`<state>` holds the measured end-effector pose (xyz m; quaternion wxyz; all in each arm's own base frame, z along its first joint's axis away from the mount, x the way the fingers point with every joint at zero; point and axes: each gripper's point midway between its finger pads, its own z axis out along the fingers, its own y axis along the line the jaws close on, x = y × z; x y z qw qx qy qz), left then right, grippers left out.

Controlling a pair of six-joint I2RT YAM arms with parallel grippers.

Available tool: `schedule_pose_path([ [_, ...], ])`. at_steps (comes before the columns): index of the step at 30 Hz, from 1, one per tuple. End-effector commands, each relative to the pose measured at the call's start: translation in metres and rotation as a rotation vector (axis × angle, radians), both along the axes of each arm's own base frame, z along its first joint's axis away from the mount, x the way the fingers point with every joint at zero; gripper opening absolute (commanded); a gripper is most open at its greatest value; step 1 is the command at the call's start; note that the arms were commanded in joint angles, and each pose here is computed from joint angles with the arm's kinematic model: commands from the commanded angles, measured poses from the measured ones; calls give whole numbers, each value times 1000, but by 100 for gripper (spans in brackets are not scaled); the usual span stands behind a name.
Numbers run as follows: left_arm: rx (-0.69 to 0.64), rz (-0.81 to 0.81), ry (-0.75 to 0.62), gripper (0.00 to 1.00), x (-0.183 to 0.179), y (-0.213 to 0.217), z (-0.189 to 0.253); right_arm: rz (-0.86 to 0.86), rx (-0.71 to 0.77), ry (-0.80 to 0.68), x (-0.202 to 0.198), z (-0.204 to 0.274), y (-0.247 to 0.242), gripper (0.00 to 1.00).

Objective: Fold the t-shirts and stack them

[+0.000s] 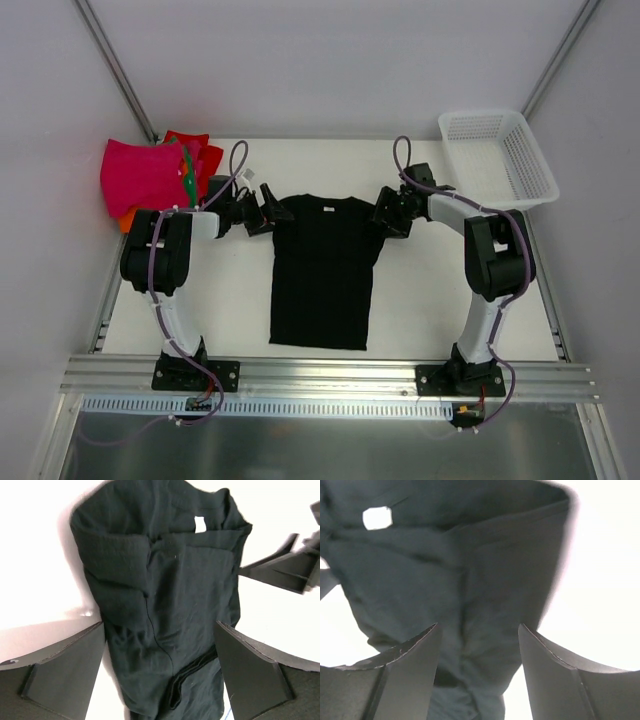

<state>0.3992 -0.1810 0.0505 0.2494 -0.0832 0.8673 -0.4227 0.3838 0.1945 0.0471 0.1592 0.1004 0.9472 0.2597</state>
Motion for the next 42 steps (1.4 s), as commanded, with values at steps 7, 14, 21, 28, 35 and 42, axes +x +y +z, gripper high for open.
schedule_pose_path([
  [7, -68, -83, -113, 89, 30, 15, 23, -60, 76, -30, 32, 8, -31, 67],
  [14, -70, -68, -79, 88, 52, 23, 16, -107, 83, -36, 48, 5, -50, 67],
  [21, -117, -90, -59, 87, 63, 16, 9, -129, 111, -20, 64, -7, -53, 67],
  [28, -173, -105, -13, 84, 70, 9, -2, -136, 202, 9, 74, -20, -39, 67],
  [35, -199, -146, -2, 69, 65, -7, -6, -149, 275, 41, 77, -33, -29, 65],
  [42, -222, -166, 37, 8, 58, -14, -15, -150, 311, 64, 70, -39, -23, 50],
])
